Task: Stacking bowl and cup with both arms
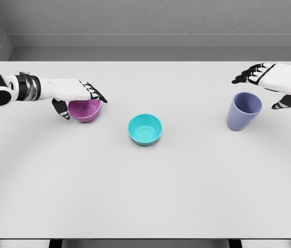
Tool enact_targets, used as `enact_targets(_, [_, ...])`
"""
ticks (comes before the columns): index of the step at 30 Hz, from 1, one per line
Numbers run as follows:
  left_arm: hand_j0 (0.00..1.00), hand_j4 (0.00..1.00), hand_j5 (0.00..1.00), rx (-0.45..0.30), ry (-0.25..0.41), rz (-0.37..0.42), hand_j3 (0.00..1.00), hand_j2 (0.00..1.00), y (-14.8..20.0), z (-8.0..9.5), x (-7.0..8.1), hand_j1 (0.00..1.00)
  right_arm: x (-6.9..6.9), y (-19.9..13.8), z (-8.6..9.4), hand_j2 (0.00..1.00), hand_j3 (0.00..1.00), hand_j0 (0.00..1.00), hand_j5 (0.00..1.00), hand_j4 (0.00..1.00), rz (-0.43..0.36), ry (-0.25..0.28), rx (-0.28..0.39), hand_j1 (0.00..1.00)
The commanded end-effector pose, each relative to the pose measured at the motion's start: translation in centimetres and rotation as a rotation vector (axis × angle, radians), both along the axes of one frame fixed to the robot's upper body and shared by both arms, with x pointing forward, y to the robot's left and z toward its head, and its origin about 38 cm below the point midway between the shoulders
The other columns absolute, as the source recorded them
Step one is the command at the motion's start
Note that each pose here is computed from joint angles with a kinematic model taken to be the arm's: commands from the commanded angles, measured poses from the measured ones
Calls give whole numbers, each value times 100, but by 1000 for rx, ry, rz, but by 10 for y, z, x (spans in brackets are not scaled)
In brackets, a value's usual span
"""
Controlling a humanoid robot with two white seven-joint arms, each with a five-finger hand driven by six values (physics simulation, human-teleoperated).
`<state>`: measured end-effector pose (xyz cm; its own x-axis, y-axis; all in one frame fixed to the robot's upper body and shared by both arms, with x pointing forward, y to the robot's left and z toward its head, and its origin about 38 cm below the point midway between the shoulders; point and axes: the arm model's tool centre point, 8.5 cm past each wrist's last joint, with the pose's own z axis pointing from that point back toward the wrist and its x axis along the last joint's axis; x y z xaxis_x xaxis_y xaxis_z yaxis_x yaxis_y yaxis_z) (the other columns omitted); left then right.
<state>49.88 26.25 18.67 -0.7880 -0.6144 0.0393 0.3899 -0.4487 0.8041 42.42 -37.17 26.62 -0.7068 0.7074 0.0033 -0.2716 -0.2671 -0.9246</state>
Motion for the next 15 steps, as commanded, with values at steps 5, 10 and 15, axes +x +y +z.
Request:
enact_targets(5, [100,100,100,1,-1,-6,100,100,-5,-2,0,100,0,-1,1,100,100,100,100,100,-3,1,4,100])
enact_targets(10, [100,100,100,7,-3,-6,100,100,-5,-2,1,100,0,0,0,100,100,100,100,100,-2,3,5,100])
enact_targets(15, [93,93,93,7,2,-6,93,93,-5,-4,0,93,0,0,-1,100,100,100,100,100,0,4,4,100])
